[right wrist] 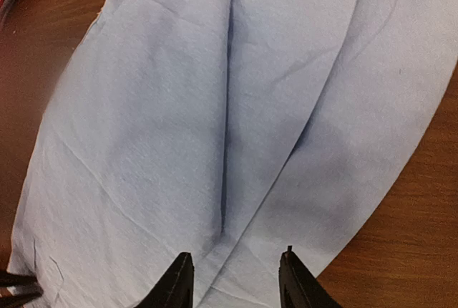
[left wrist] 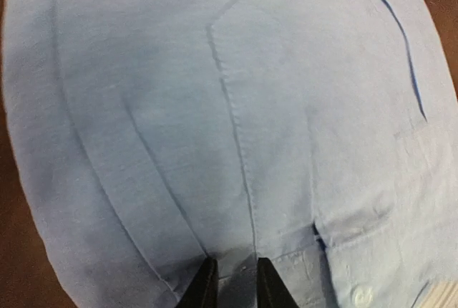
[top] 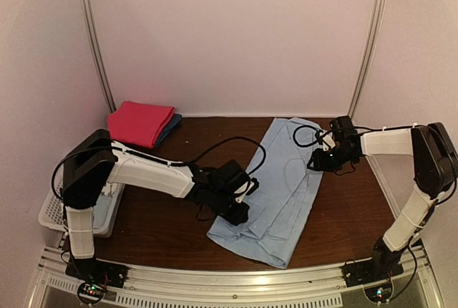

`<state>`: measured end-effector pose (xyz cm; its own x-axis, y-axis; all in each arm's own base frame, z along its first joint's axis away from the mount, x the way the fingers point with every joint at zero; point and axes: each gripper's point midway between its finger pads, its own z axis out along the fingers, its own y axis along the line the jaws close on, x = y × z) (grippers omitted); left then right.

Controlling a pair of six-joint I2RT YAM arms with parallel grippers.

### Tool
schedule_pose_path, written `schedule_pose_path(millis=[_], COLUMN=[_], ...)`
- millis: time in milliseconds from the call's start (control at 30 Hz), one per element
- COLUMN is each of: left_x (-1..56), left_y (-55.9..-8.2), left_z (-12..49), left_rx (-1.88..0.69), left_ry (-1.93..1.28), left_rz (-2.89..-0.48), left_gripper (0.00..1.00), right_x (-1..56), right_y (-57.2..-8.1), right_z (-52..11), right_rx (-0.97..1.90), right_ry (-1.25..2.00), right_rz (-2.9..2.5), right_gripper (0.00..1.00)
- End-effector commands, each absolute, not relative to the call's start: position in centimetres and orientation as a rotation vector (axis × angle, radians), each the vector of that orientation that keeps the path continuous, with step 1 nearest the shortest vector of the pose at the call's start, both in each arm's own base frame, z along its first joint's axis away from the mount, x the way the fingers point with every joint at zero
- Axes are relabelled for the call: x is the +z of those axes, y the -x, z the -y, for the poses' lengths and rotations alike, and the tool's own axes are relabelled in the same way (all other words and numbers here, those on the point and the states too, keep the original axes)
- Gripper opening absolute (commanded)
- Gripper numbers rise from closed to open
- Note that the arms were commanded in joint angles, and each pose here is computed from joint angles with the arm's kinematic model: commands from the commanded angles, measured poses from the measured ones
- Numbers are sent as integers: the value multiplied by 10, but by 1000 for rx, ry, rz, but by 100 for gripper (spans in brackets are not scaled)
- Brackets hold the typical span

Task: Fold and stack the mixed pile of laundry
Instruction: Rotate the rectangle-folded shirt at the center of the board.

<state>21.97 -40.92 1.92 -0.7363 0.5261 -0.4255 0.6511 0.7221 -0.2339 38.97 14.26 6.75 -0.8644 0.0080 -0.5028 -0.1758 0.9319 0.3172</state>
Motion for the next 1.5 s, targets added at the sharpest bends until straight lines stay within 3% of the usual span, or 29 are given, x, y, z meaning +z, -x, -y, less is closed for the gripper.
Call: schedule_pose_path(millis=[0,267,533,767,933,1100,1267,1467], left_x=[23,85,108,108,101,104,75,35], left_y=[-172,-209,-279,-311,-317,-327,-317,-330], left_z=[448,426,346,289,312,366,416,399], left_rx=[-735,-794,-763,-640,-756,-848,-782,-612], left_ry=[-1076,-1003,-557,-388,-463,-641,-801,-731], left_rz=[-2642,-2479,-2474,-2461,-2424,-2325,-2369,-2486], left_gripper=[22,27,29,34,36,35,32,28], right_x=[73,37,-11,-15,-6,36,123,118], right_y=[-395,-421,-420,-433,-440,-430,-413,-381], right_z=[-132,-140,-201,-266,-269,-276,-279,-256], right_rx=[502,422,370,434,446,573,707,713], right_ry=[44,177,412,469,422,446,455,449], right_rz=[-2522,-2607,-2696,-2680,-2663,-2582,-2407,-2459], right_gripper=[41,39,36,35,35,41,48,46])
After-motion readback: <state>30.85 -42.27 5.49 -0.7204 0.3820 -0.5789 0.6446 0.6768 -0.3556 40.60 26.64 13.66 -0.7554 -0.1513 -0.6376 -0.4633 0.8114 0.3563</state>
